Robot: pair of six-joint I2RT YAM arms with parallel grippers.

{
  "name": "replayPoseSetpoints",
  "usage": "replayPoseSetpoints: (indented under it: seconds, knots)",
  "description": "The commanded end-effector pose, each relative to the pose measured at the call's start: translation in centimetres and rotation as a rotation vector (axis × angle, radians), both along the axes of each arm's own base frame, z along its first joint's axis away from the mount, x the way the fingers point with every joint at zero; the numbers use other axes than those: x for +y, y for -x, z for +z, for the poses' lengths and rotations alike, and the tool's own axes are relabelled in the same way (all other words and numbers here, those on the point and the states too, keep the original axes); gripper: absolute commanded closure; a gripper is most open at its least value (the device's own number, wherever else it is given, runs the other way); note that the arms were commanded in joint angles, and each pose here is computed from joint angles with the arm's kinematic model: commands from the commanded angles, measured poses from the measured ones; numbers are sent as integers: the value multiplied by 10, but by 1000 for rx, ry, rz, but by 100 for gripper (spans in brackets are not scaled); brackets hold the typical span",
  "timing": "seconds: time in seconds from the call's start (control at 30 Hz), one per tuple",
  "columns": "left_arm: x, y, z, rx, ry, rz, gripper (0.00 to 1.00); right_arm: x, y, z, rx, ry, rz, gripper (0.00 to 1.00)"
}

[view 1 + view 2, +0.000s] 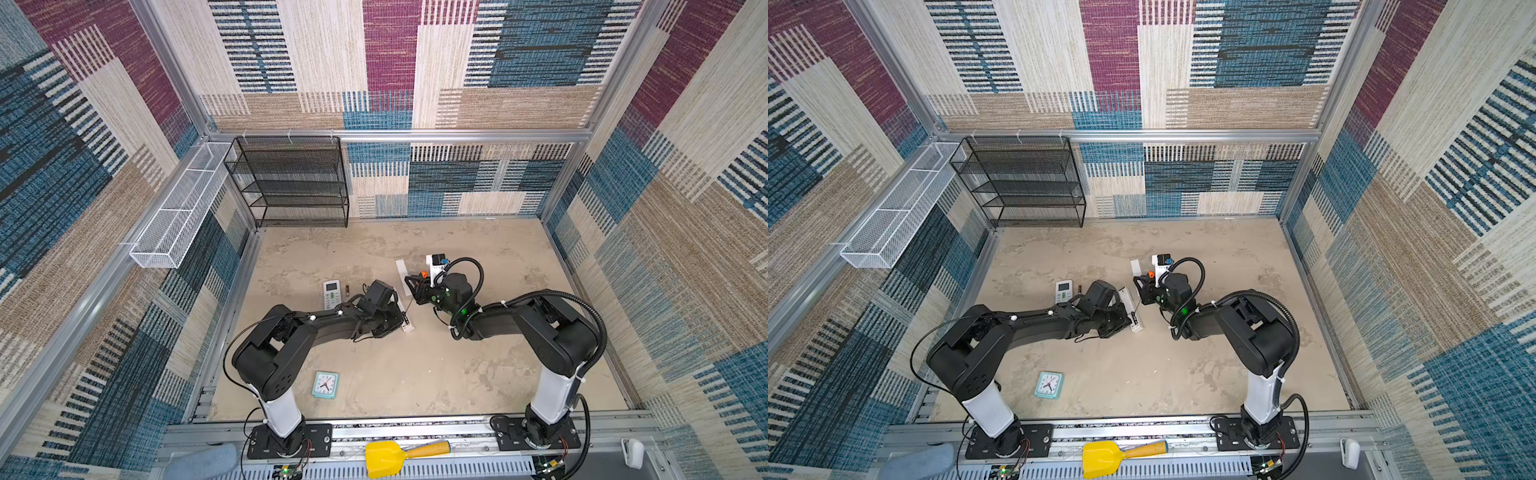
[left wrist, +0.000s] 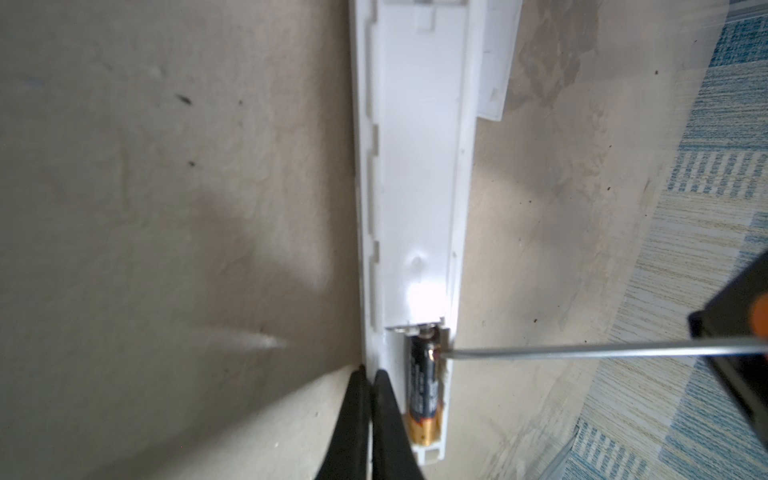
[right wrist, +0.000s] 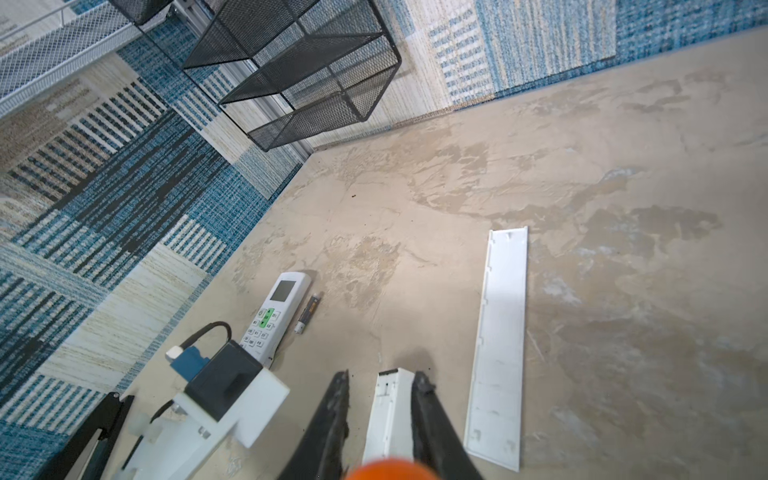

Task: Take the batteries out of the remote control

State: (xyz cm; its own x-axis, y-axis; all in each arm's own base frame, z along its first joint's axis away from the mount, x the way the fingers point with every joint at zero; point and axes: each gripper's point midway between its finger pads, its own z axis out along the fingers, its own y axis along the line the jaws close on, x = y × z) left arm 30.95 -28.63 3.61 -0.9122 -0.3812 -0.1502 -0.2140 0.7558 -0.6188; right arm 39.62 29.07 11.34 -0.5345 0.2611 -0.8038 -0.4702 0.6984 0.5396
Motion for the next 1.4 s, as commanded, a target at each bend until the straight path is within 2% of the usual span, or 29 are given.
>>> replayPoseSetpoints:
  seconds: [0.0,0.33,0.67,0.77,1.0,1.2,1.37]
  knots:
    - [-8,-16,19,-75,53,21,100,-1,18,-34,150,34,49,100]
    - [-2,-14,17,-45,-6,21,100,-15,13,3,15,91,-7,100]
    - [-2,-14,16,-26,-32,7,100,-10,24,14,-72,179,0,100]
    - [-2,-14,15,-27,-36,2,100,-7,26,17,-83,163,10,100]
    - [-3,-13,14,-33,-26,-9,100,-10,23,-2,84,-37,49,100]
    - [-3,-10,10,-26,-26,-17,100,-8,23,-13,173,-110,81,100]
    - [-4,-10,7,-18,-26,-22,100,-10,21,-19,207,-114,67,100]
